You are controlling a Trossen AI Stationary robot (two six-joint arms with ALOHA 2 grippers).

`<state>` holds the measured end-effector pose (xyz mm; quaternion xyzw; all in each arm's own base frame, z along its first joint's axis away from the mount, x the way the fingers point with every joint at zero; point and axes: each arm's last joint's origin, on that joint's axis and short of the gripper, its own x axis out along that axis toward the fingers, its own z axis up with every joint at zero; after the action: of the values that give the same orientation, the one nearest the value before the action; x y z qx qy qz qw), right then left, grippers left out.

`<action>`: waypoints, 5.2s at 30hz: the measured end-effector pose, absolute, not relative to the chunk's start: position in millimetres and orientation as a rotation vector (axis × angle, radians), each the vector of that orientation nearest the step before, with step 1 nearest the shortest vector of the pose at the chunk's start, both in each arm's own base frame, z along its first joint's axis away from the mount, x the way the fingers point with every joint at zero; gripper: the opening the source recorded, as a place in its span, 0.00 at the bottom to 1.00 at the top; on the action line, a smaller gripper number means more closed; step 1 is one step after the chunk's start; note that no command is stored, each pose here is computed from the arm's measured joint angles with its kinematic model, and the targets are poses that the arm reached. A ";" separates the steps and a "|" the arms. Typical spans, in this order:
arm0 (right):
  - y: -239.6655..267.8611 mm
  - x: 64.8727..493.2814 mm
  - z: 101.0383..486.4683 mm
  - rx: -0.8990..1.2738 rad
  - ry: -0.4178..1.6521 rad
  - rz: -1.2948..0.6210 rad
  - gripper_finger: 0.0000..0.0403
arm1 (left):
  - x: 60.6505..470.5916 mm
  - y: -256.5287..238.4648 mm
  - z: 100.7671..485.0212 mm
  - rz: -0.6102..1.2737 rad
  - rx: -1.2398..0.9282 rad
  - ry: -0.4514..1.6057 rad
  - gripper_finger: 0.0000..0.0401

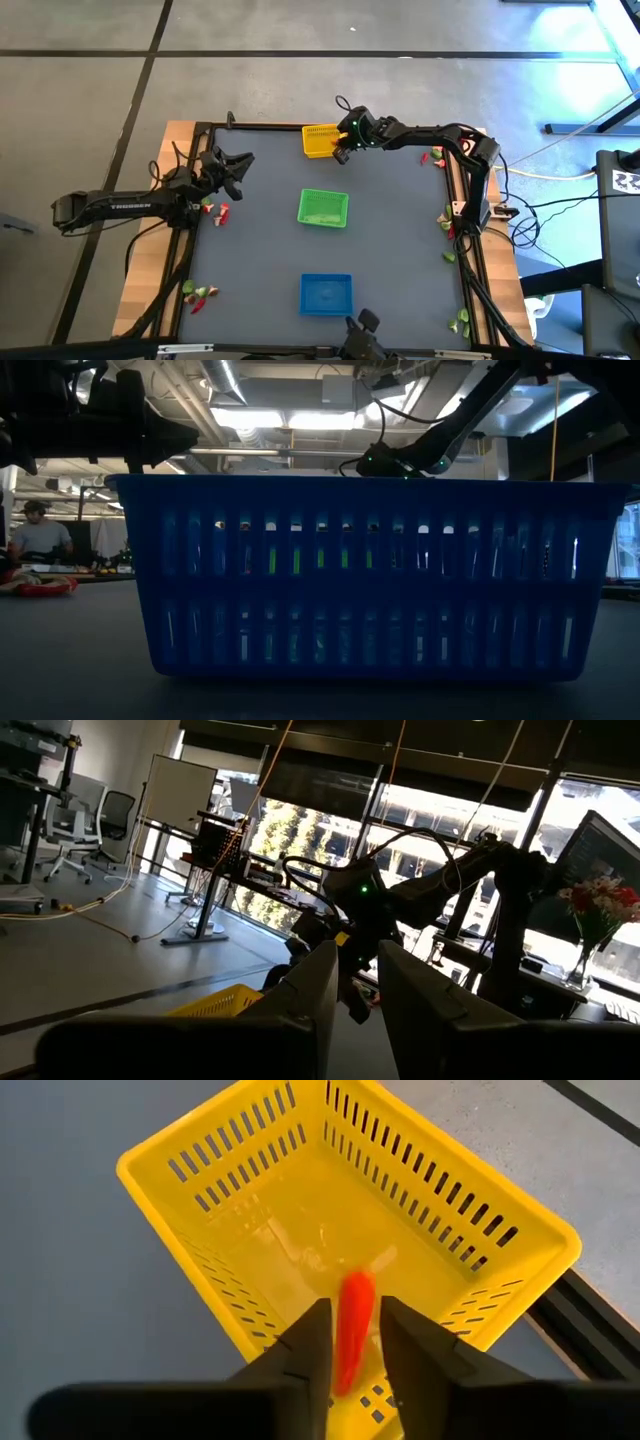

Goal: Sort produce into baskets
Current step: Put the orange chili pepper into the yellow bin, then put the red chili pepper into the yellow bin

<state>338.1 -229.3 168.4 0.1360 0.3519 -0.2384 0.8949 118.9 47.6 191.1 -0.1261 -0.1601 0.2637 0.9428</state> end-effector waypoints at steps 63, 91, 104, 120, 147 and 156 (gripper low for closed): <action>-211.3 157.6 197.2 0.584 1.324 -1.124 0.48 | 117.8 49.2 191.0 0.599 -0.295 -0.347 0.18; -225.4 146.8 157.0 0.699 1.316 -1.125 0.40 | 117.8 49.2 190.9 0.603 -0.275 -0.340 0.18; -221.4 154.5 143.3 0.623 1.427 -1.161 0.29 | 117.8 49.2 191.0 0.602 -0.278 -0.341 0.18; -220.4 153.5 143.1 0.609 1.457 -1.124 0.09 | 117.8 49.2 191.0 0.602 -0.279 -0.342 0.18; -230.7 223.9 187.5 0.526 1.042 -0.778 0.06 | 117.8 49.2 191.0 0.603 -0.276 -0.341 0.18; -220.1 274.5 211.2 0.381 0.678 -0.593 0.06 | 117.8 49.2 191.0 0.603 -0.276 -0.340 0.18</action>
<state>274.5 -220.1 211.2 0.1829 0.3255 -0.2847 0.8829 117.8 49.2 191.0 -0.1348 -0.1663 0.2943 0.9314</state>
